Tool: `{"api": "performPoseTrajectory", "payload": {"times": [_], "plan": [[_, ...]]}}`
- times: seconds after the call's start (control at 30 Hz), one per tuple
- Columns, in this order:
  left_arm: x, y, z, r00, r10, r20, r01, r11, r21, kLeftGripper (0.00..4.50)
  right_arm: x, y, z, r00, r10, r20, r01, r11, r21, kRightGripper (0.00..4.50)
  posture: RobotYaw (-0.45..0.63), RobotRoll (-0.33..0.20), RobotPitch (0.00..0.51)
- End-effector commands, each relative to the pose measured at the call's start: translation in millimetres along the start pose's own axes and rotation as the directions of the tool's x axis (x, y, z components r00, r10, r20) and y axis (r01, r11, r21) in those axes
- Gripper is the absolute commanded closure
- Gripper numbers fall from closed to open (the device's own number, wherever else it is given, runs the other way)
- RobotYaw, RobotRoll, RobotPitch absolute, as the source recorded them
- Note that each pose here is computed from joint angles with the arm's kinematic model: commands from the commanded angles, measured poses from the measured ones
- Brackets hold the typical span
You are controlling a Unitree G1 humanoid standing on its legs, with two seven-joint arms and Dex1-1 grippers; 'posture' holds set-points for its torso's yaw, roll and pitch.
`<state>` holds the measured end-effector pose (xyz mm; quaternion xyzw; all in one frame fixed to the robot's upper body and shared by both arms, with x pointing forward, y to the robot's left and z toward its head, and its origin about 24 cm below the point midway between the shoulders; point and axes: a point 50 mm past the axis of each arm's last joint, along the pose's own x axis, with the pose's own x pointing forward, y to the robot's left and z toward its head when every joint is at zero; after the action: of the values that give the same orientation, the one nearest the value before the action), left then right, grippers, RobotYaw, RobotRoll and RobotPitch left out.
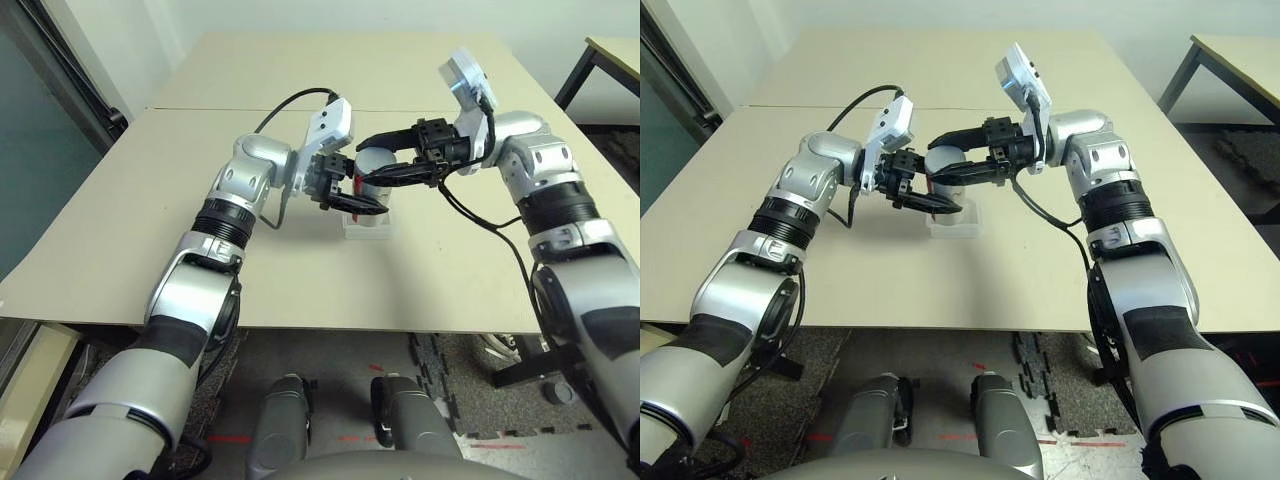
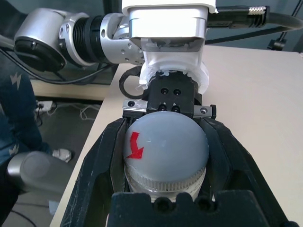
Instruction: Pour the medicine from the bottle into the box.
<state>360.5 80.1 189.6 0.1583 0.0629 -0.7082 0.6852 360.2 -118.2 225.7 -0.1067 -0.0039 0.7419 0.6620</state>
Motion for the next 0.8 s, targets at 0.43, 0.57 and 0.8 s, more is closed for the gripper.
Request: {"api": "performPoseTrajectory", "payload": {"times": [0.43, 0.57, 0.8], "plan": [[0.6, 0.1, 7.7, 0.998, 0.041, 0.041, -0.041, 0.999, 0.006, 1.68, -8.2, 20.6, 16.3, 0.995, -0.101, 0.007, 0.101, 0.995, 0.016, 0.00, 0.01, 0.000, 0.070], [0.2, 0.6, 5.5, 0.998, 0.049, 0.039, -0.049, 0.999, 0.001, 1.68, -9.5, 25.8, 15.6, 0.977, -0.210, 0.034, 0.209, 0.977, 0.030, 0.00, -0.01, 0.000, 0.071], [0.5, 2.8, 3.8, 0.997, 0.064, 0.038, -0.063, 0.998, -0.009, 1.68, -0.8, 27.0, 13.7, 0.935, -0.348, 0.072, 0.345, 0.937, 0.048, 0.00, -0.02, 0.000, 0.071]]}}
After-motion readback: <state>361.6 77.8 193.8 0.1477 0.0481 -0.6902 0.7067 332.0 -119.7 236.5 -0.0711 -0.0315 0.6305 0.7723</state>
